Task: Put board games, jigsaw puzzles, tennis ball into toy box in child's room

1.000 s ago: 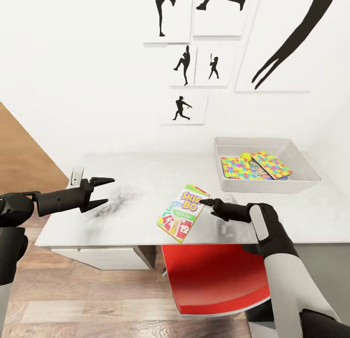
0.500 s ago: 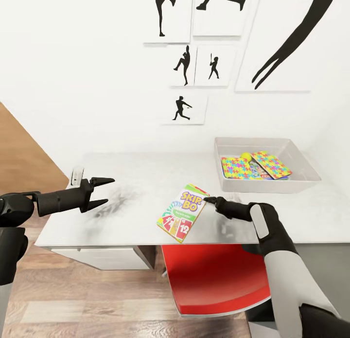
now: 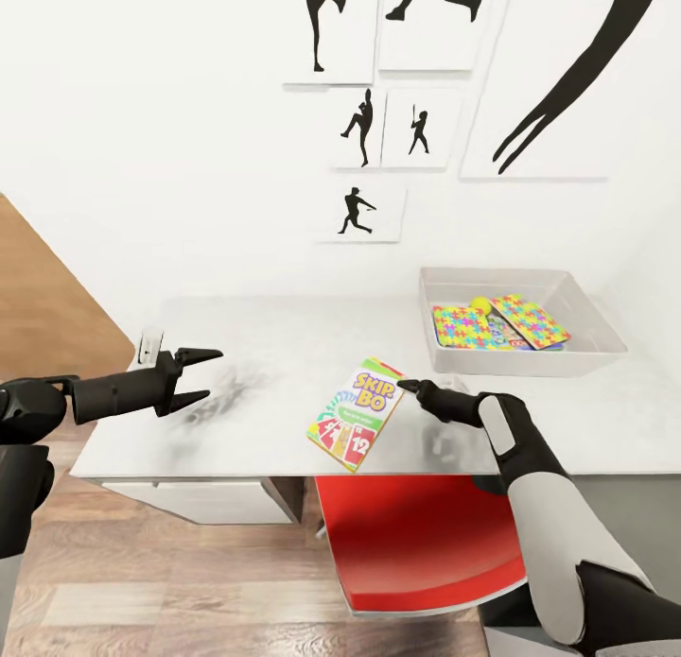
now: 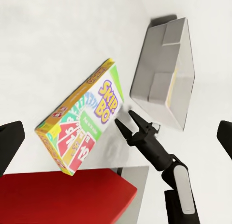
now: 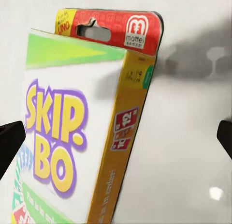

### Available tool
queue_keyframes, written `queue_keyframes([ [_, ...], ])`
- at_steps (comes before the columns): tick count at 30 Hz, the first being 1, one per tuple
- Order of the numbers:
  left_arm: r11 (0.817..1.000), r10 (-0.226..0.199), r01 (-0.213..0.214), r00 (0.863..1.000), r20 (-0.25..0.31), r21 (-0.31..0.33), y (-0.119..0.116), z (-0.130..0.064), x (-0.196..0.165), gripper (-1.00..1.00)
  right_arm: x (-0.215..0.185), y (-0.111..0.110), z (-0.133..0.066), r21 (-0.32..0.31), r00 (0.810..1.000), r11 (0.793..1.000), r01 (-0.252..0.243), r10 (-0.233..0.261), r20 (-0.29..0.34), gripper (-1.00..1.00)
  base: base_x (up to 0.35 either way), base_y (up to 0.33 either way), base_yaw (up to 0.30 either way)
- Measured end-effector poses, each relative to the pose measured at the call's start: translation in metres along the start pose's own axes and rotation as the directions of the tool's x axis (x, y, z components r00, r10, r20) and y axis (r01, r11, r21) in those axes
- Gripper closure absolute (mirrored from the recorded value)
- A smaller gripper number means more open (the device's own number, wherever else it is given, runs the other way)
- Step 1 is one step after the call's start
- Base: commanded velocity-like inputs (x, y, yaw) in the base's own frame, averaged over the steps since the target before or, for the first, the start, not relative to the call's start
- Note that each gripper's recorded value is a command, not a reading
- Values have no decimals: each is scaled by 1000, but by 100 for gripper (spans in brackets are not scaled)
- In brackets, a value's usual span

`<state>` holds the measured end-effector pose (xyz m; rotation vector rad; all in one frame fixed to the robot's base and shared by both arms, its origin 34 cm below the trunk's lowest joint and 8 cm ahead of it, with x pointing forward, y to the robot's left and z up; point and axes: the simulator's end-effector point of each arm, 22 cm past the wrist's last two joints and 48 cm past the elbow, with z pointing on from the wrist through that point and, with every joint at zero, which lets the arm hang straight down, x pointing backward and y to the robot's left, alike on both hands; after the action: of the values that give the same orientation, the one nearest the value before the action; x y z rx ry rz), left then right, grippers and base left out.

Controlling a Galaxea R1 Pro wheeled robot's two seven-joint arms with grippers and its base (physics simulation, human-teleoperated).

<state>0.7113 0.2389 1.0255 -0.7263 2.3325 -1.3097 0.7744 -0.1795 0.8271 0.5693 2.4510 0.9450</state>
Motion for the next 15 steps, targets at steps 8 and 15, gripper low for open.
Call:
queue_keyframes([
  [8,1000,-1,1,1000,0,-2,1,0,0,-100,0,0,0,-1,1000,1000,-1,1,0,-100,0,0,260],
  [15,1000,-2,2,1000,0,-3,1,0,0,-100,0,1,1,-2,1000,1000,0,0,-2,-100,0,0,293],
])
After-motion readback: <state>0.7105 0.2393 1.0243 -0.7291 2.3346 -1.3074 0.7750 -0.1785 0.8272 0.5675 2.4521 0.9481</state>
